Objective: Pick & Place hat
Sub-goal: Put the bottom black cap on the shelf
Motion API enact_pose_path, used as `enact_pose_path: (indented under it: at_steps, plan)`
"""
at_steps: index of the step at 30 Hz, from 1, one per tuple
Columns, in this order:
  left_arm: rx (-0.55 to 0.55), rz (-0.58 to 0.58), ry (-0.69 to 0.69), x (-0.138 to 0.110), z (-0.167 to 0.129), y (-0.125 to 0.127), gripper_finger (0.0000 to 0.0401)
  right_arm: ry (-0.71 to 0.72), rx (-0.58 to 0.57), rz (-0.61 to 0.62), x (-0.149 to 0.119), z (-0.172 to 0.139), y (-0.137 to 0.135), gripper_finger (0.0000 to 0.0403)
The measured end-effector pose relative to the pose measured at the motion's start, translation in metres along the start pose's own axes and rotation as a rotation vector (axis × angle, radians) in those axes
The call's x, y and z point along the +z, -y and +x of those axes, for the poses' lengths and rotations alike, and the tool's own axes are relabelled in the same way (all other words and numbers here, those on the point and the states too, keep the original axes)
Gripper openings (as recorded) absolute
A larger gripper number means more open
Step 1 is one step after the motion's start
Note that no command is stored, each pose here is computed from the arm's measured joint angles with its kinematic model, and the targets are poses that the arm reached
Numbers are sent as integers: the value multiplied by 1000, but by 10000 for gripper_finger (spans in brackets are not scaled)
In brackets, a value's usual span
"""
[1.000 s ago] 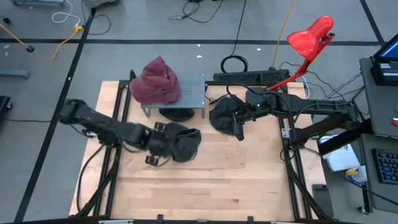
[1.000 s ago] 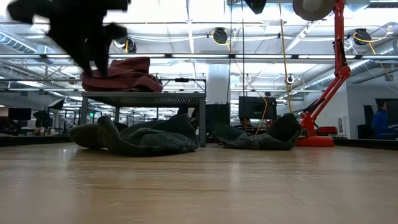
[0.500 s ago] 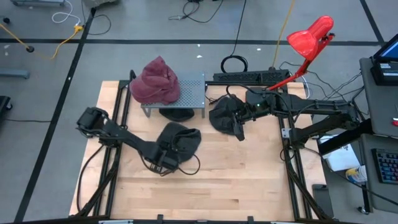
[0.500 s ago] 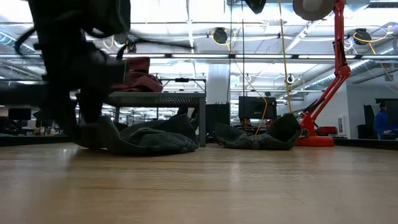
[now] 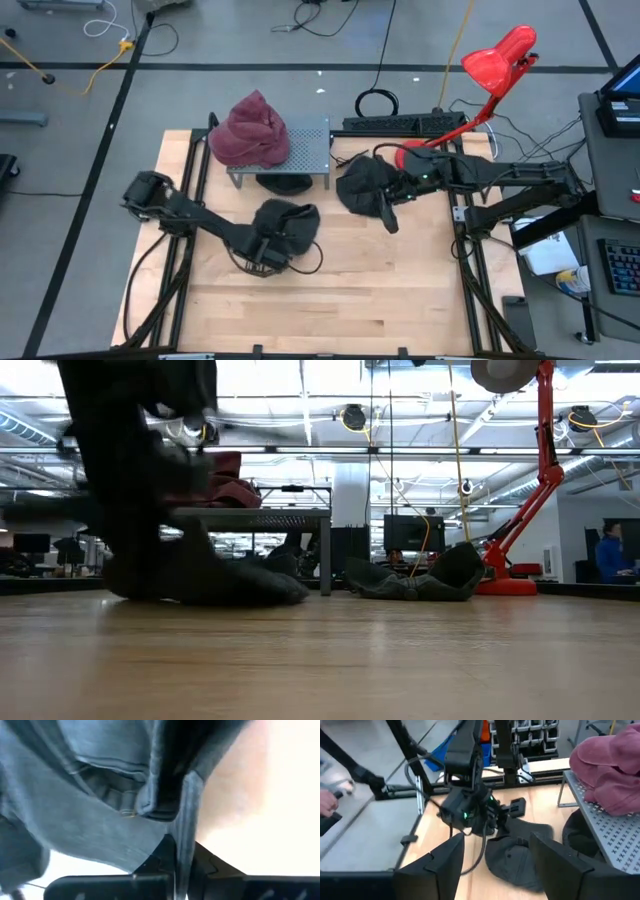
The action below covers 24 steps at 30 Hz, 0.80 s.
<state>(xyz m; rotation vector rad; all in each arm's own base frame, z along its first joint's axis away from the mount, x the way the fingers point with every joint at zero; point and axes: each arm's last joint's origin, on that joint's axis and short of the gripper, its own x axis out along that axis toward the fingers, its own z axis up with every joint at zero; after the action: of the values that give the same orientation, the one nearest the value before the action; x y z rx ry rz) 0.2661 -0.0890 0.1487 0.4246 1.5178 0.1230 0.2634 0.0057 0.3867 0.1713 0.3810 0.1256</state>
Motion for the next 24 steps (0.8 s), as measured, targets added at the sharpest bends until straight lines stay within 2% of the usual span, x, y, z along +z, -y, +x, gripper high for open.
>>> enact_pose_path:
  at_steps: [2, 6, 10, 13, 17, 21, 24]
  plan:
    - [-58, -44, 41, -4, -20, -5, 8, 25, -11, 47, 2, -7, -2, 209]
    - [-211, -146, 219, -17, -71, -16, 8, 94, 7, 236, 10, -24, -5, 194]
    - [-357, -290, 500, -36, -127, -27, 8, 123, 21, 372, 12, -38, -8, 195]
    - [-422, -394, 754, -55, -164, -37, 8, 149, 37, 456, 14, -45, -9, 214]
    - [-400, -527, 1086, -80, -205, -53, 8, 184, 59, 542, 18, -50, -10, 256]
    - [-282, -602, 1368, -95, -236, -66, 8, 207, 79, 642, 20, -51, -11, 290]
    - [-181, -632, 1545, -97, -255, -75, 8, 228, 44, 710, 20, -49, -9, 303]
